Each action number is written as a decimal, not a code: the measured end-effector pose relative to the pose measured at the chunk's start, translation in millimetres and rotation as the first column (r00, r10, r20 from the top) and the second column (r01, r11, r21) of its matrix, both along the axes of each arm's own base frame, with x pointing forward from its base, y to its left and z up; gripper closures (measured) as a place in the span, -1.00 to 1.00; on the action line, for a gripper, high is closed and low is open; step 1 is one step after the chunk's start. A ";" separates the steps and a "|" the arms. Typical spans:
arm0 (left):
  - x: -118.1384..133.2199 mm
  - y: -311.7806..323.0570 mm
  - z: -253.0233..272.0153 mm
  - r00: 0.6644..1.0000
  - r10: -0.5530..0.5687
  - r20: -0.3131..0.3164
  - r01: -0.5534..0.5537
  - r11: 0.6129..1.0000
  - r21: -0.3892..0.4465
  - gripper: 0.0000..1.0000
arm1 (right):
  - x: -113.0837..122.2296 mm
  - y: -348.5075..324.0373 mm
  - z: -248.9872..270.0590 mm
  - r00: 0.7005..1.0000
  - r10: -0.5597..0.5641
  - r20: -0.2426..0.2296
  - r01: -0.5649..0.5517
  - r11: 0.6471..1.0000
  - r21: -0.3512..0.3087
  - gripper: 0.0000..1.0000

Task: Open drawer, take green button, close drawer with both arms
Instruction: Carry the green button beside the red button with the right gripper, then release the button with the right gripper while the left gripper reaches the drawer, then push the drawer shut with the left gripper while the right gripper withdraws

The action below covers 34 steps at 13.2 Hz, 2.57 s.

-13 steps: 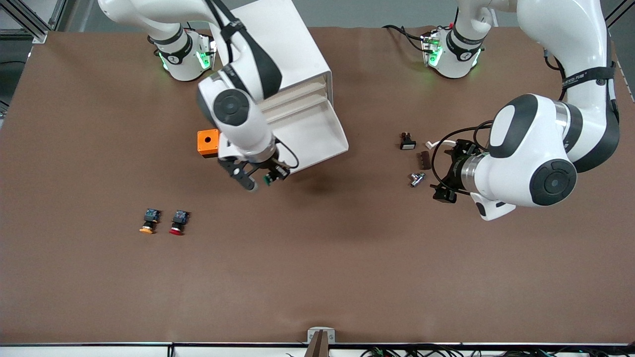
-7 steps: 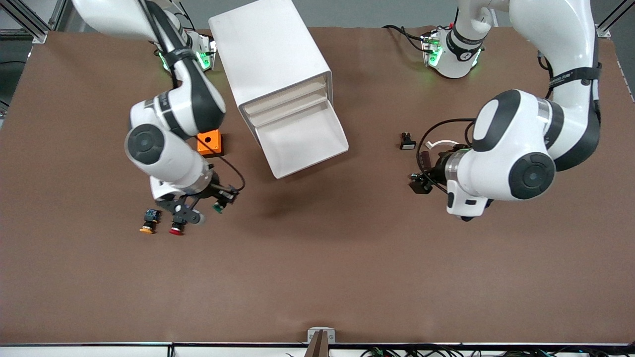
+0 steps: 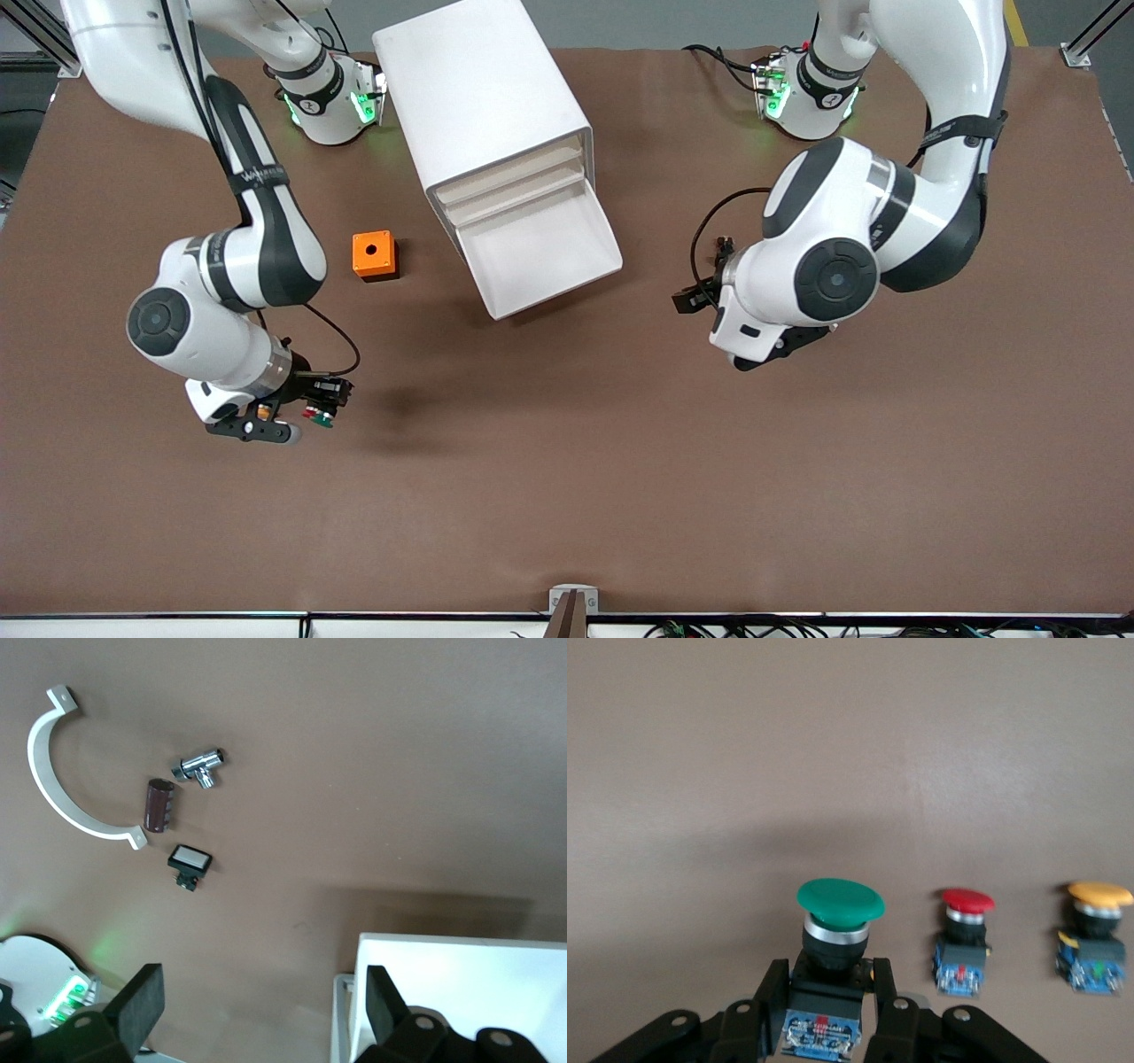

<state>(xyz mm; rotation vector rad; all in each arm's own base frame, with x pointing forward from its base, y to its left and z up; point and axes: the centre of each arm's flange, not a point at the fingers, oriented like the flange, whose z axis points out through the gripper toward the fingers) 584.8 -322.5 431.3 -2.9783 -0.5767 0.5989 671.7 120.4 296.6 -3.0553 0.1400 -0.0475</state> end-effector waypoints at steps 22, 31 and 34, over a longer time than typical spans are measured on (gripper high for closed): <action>-72.1 -159.2 -219.2 0.973 -0.047 0.226 0.077 0.989 -0.123 -0.99 | 30.7 -46.4 4.0 0.994 0.006 0.114 -0.006 1.000 -0.003 -1.00; -157.3 -223.1 -216.9 0.990 -0.097 0.099 0.107 0.990 -0.097 -1.00 | -14.8 -134.9 193.0 0.991 -0.001 0.131 0.009 0.998 -0.064 -1.00; -189.5 -246.4 -209.7 0.994 -0.087 0.060 0.093 0.990 -0.103 -1.00 | -55.7 -152.1 258.1 0.995 -0.026 0.097 0.031 0.998 -0.052 -1.00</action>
